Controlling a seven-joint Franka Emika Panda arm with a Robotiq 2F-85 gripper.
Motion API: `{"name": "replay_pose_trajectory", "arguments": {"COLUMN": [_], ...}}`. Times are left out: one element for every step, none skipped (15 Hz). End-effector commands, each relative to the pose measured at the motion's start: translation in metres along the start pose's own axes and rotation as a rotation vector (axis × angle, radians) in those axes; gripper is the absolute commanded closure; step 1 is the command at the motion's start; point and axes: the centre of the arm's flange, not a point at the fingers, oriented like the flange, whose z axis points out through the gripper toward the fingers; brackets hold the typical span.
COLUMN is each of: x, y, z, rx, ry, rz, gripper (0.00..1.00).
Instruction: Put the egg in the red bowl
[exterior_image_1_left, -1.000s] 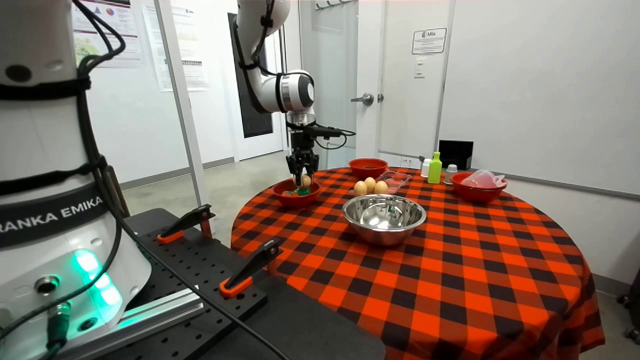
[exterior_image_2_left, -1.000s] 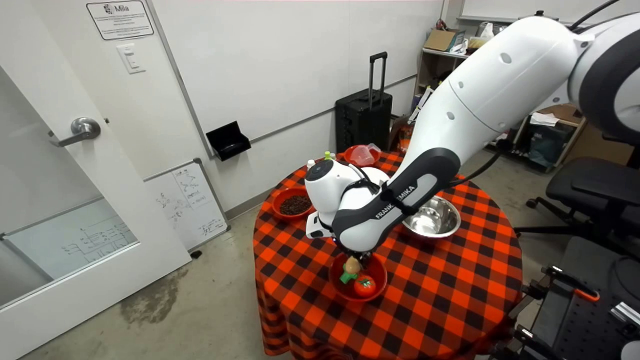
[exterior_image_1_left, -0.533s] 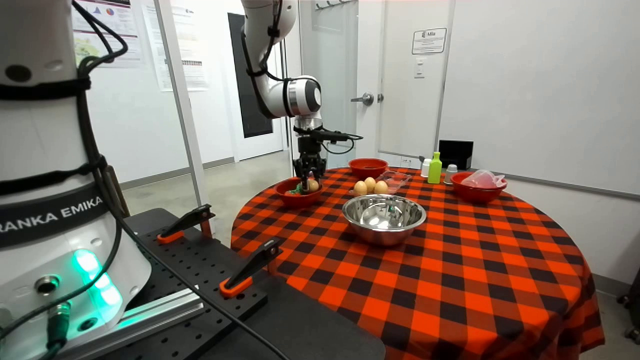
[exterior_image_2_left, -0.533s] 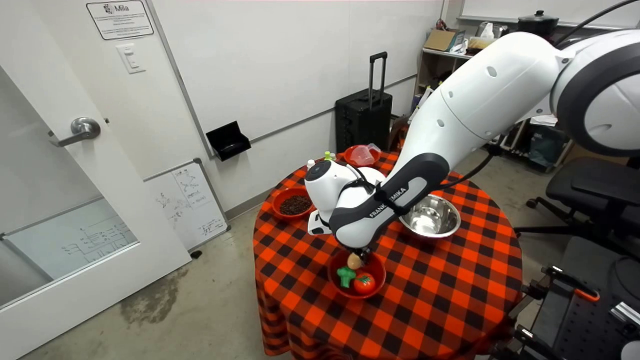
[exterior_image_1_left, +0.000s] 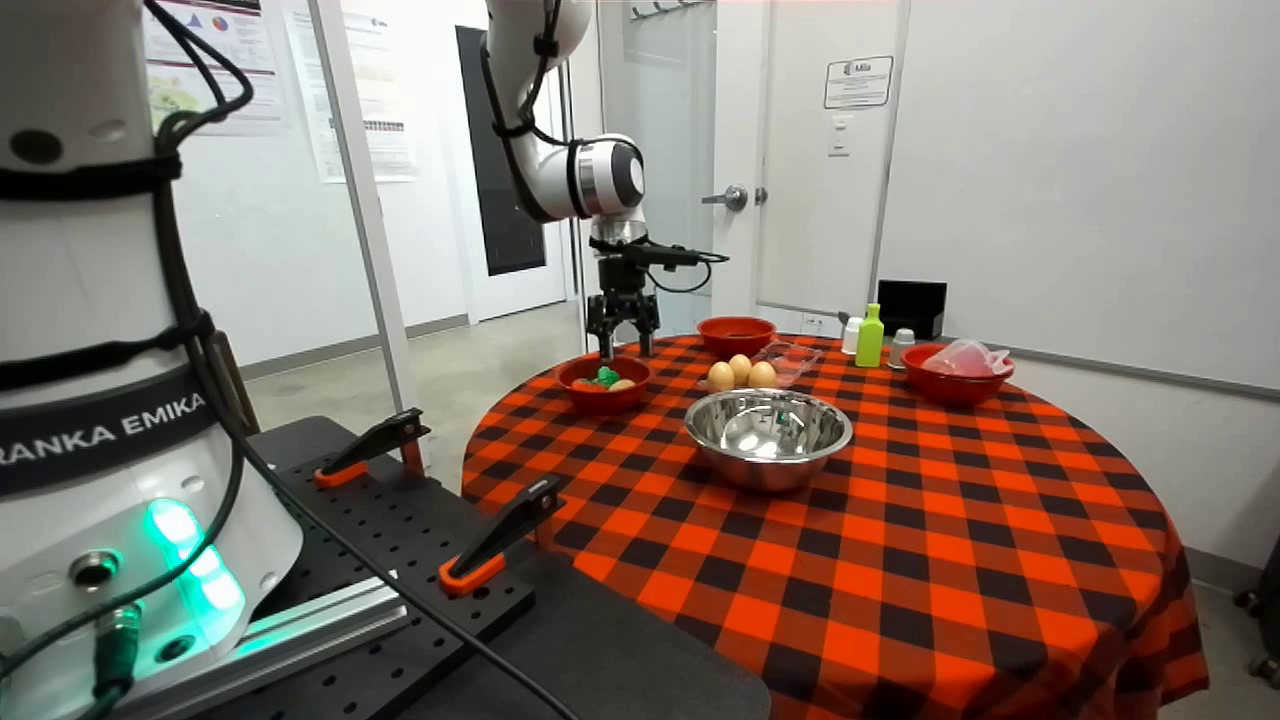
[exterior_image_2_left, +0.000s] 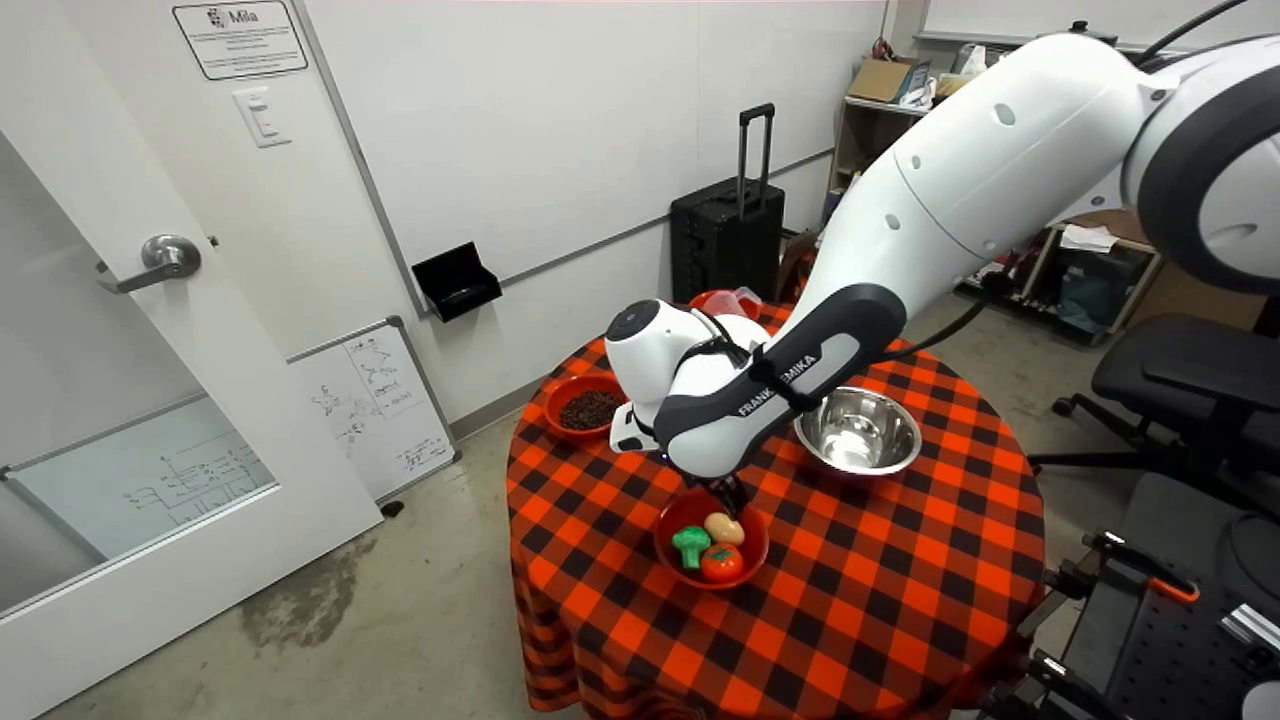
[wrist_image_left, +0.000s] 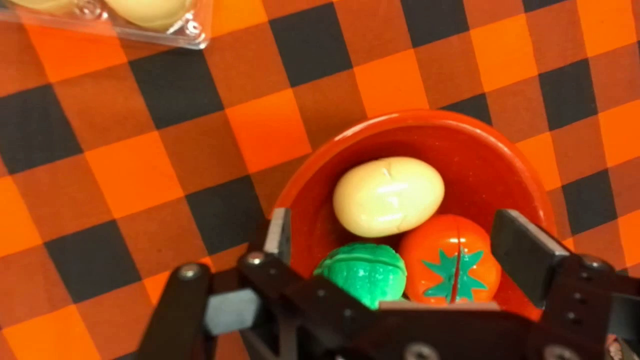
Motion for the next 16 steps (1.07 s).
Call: {"name": "replay_pose_trajectory", "arguments": {"x": [-0.022,-0.031,-0.039,-0.05,-0.059,-0.071,-0.082,-0.094,-0.108,-0.12,-0.131,-0.142,-0.121,-0.131,-0.137,-0.141], "y": [-0.02,-0.026,-0.032,-0.041,-0.047,-0.058,-0.065,-0.076,-0.087,-0.097,-0.106,-0.116,-0.079,-0.087,-0.094,-0.098], "z": [-0.043,-0.055,-0.066,-0.076,-0.085,-0.094,-0.101,-0.108,-0.115,-0.123,-0.131,-0.139,-0.119,-0.126,-0.132,-0.135], "rx": [-0.016,-0.018,-0.018,-0.011,-0.002,0.012,0.024,0.044,0.057,0.075,0.09,0.1,0.081,0.087,0.087,0.086], "ry": [-0.034,-0.039,-0.045,-0.05,-0.054,-0.06,-0.068,-0.074,-0.076,-0.068,-0.06,-0.048,-0.064,-0.059,-0.054,-0.052], "rz": [0.01,0.015,0.021,0.027,0.038,0.05,0.071,0.098,0.141,0.184,0.23,0.258,0.196,0.218,0.231,0.237], "gripper": [0.0,0.0,0.0,0.0,0.0,0.0,0.0,0.0,0.0,0.0,0.0,0.0,0.0,0.0,0.0,0.0]}}
